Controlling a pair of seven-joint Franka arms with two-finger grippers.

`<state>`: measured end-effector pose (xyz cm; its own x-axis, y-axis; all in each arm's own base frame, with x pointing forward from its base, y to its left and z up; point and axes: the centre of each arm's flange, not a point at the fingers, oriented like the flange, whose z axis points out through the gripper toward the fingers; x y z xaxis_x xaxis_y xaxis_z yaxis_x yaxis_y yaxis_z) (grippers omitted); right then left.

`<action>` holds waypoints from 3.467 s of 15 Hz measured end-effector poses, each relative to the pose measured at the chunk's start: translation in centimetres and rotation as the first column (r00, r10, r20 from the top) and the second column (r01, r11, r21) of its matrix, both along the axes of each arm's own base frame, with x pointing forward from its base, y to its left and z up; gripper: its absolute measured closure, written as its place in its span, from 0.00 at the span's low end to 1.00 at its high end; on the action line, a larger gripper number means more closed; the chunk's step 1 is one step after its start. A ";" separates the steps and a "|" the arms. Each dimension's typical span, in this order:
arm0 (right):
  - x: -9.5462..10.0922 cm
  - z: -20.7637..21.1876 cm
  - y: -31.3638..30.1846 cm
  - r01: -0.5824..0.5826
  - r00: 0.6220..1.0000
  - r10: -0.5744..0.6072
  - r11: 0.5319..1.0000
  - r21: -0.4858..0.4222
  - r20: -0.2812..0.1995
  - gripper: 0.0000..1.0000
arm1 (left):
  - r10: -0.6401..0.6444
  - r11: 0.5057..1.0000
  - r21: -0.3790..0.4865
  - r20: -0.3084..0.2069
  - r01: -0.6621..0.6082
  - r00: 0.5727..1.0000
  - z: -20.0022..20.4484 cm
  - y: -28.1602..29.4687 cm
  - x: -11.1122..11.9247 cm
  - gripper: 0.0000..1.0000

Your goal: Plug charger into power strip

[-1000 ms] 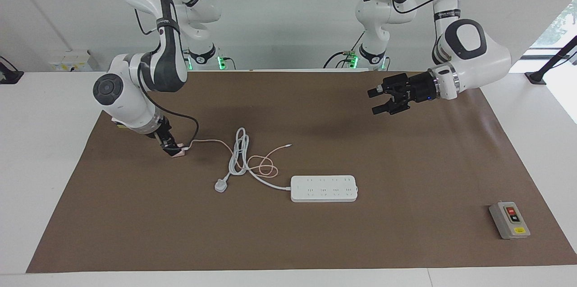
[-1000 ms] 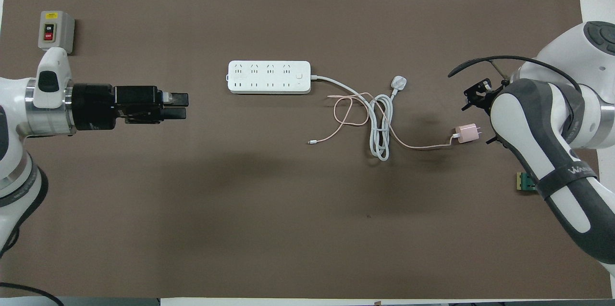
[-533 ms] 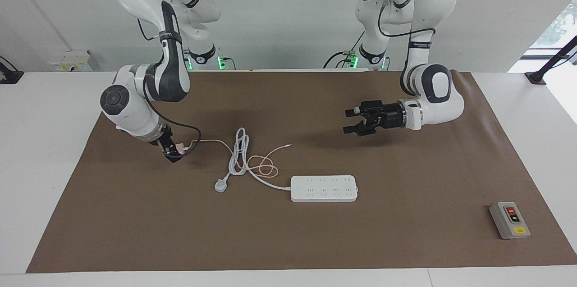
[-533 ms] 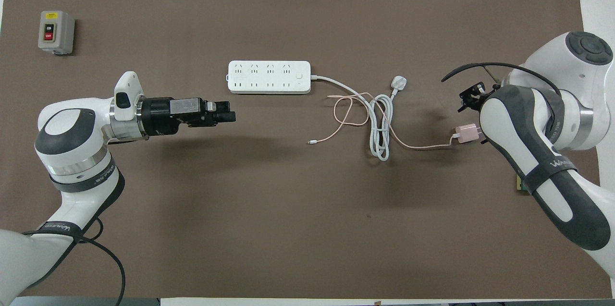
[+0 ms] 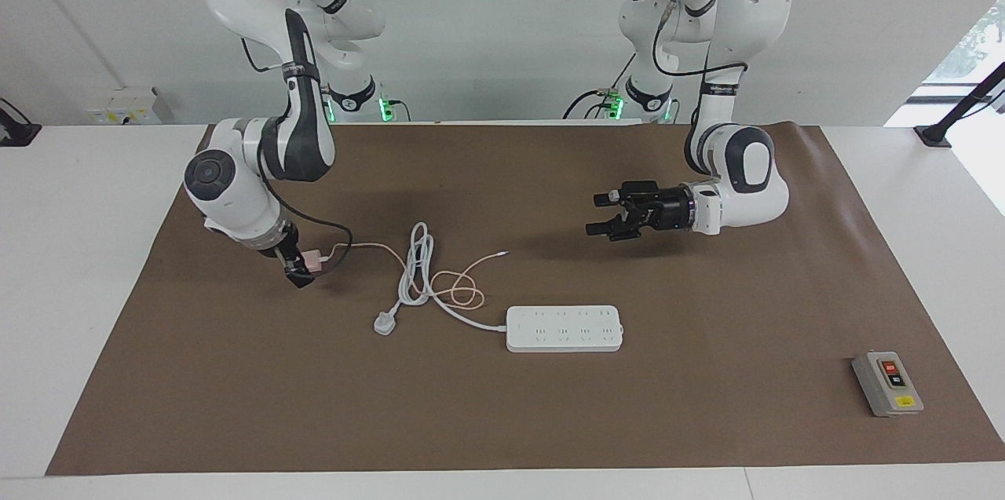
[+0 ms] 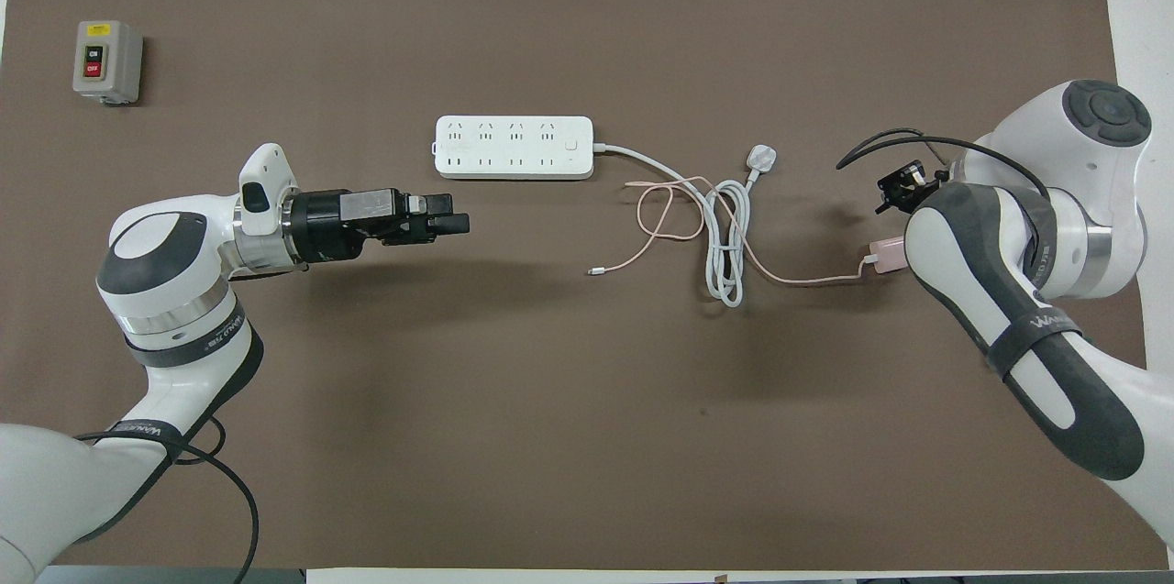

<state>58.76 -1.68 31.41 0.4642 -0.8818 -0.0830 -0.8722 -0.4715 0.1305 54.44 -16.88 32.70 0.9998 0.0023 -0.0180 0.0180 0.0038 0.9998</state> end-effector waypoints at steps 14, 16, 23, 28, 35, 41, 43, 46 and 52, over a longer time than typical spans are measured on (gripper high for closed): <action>-0.1 -1.2 0.3 0.142 0.990 -0.142 0.990 -0.024 -0.002 0.00 | 0.052 0.999 -0.018 0.027 -0.051 0.998 0.0 -3.1 -0.2 0.00; -0.3 -1.4 0.2 0.144 0.989 -0.144 0.989 -0.026 -0.008 0.00 | 0.052 0.999 -0.018 0.027 -0.051 0.998 -0.1 -3.1 -0.2 0.00; -1.3 -2.7 0.2 0.180 0.983 -0.181 0.983 -0.037 -0.037 0.08 | 0.053 0.998 -0.018 0.027 -0.052 0.998 -0.1 -3.1 -0.2 0.00; -1.3 -2.7 0.1 0.181 0.983 -0.182 0.983 -0.037 -0.037 0.20 | 0.059 0.998 -0.020 0.028 -0.058 0.998 0.0 -2.6 -0.1 0.00; -1.3 -2.7 -0.6 0.189 0.981 -0.191 0.981 -0.039 -0.036 0.20 | 0.058 0.998 -0.024 0.048 -0.057 0.997 0.6 -2.7 0.3 0.00; -1.3 -2.7 -0.7 0.189 0.981 -0.190 0.981 -0.040 -0.037 0.25 | 0.060 0.998 -0.023 0.054 -0.059 0.997 0.9 -2.8 0.5 0.00; -1.3 -2.7 -0.7 0.188 0.981 -0.190 0.981 -0.040 -0.035 0.45 | 0.060 0.998 -0.023 0.054 -0.059 0.997 0.9 -2.8 0.5 0.00; -1.3 -2.6 -0.6 0.186 0.982 -0.187 0.982 -0.039 -0.035 0.52 | 0.060 0.998 -0.023 0.054 -0.059 0.997 0.9 -2.8 0.5 0.00; -0.5 -0.7 0.8 0.156 0.987 -0.158 0.987 -0.037 -0.029 0.52 | 0.062 0.998 -0.022 0.055 -0.061 0.997 0.9 -2.7 0.6 0.00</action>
<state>58.28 -0.88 30.70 0.3175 -0.9461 -0.0638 -0.9302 -0.3238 0.1728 55.03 -19.54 33.60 0.9973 0.0640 0.0366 -0.0382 0.0239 0.9990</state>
